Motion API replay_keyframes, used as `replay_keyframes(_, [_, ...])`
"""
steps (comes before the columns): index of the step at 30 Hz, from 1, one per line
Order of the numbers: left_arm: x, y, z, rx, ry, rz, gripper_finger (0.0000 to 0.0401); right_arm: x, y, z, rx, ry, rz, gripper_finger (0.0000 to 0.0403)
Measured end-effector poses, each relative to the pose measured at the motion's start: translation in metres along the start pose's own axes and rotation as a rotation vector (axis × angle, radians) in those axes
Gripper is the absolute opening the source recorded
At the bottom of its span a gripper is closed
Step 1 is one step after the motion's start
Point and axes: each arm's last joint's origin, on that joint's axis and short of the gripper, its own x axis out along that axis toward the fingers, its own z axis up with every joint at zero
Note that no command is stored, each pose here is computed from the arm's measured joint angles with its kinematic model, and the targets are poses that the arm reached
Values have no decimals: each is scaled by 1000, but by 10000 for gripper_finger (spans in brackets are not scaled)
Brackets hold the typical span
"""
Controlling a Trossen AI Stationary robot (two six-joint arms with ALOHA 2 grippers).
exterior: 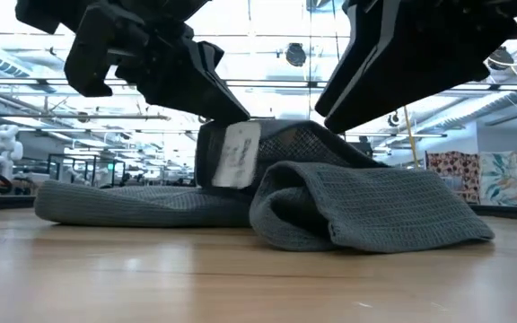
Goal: Roll towel into tight, uniform cylinder
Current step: Roll the gray towel
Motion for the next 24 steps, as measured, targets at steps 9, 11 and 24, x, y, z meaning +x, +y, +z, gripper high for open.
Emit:
replay_keyframes(9, [1,2,3,-63,-42,-89,6,4,-6,7,-135,-52,-87,183])
replay_keyframes(11, [1,3,3,-77,-45,-88,6,7,-8,7,-144,-38,-56,183])
replay_keyframes(24, [4,11,1,-139,-45,-111,6,37,-11,0,-190,24,-140,105])
